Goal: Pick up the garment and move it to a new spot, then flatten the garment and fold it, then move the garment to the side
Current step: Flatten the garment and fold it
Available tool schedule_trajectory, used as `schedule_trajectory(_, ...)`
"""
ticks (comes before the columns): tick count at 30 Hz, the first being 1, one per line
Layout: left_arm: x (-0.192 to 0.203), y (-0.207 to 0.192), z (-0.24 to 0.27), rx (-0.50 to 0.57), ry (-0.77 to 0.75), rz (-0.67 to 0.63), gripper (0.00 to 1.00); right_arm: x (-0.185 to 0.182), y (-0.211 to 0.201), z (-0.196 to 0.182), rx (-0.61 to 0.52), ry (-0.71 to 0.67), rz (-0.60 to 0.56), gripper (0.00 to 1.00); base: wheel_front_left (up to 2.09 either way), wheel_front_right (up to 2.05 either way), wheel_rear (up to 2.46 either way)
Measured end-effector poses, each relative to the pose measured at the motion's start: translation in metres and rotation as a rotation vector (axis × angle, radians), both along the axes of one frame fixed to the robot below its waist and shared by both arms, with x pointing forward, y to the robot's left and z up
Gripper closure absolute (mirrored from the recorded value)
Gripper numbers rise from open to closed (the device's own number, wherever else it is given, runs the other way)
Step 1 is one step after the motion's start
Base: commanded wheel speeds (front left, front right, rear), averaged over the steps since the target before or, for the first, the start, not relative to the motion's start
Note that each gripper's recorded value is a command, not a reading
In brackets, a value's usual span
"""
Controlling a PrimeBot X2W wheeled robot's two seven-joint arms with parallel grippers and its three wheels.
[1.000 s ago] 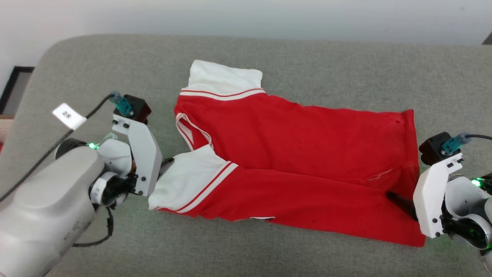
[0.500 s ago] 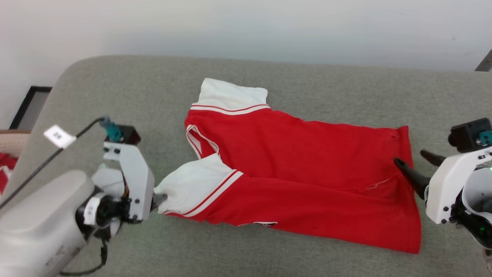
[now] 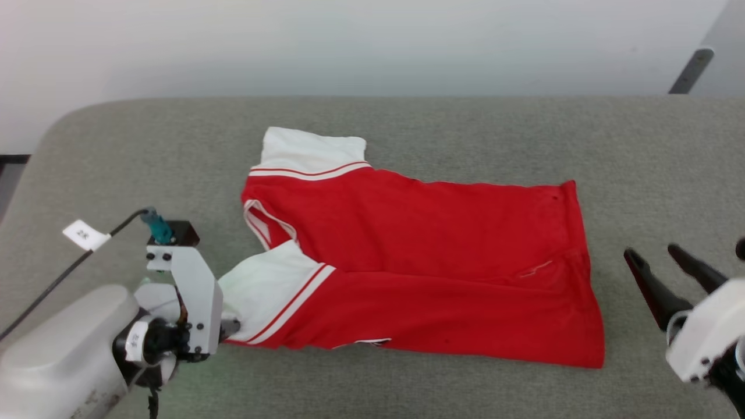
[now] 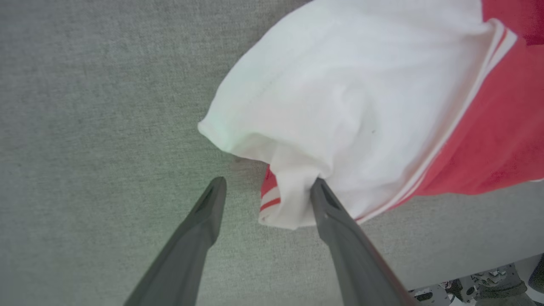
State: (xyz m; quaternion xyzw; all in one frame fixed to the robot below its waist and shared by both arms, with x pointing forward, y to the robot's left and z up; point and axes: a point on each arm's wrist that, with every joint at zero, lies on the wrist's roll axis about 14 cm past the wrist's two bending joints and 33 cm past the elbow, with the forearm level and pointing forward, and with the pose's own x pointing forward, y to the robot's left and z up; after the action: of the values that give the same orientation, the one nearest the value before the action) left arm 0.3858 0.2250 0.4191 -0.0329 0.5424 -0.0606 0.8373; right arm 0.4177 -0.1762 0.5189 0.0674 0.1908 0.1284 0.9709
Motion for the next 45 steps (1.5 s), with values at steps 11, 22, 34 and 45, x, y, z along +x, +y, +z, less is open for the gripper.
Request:
schedule_trajectory(11, -0.004, -0.005, -0.040, -0.041, 0.135, 0.057, 0.00, -0.039, -0.013, -0.029, 0.049, 0.138, -0.072, 0.00, 0.00, 0.00, 0.00)
schedule_trajectory(22, -0.002, -0.011, -0.048, -0.100, 0.165, 0.080, 1.00, -0.049, -0.007, -0.054, -0.013, 0.287, -0.016, 0.00, 0.00, 0.00, 0.00)
schedule_trajectory(34, 0.003, -0.011, -0.051, -0.121, 0.160, 0.094, 1.00, -0.034, 0.007, -0.110, -0.133, 0.532, 0.085, 0.00, 0.00, 0.00, 0.00)
schedule_trajectory(45, 0.003, -0.008, -0.051, -0.141, 0.140, 0.124, 1.00, -0.029, 0.022, -0.141, -0.184, 0.671, 0.170, 1.00, 0.00, 0.00, 0.00)
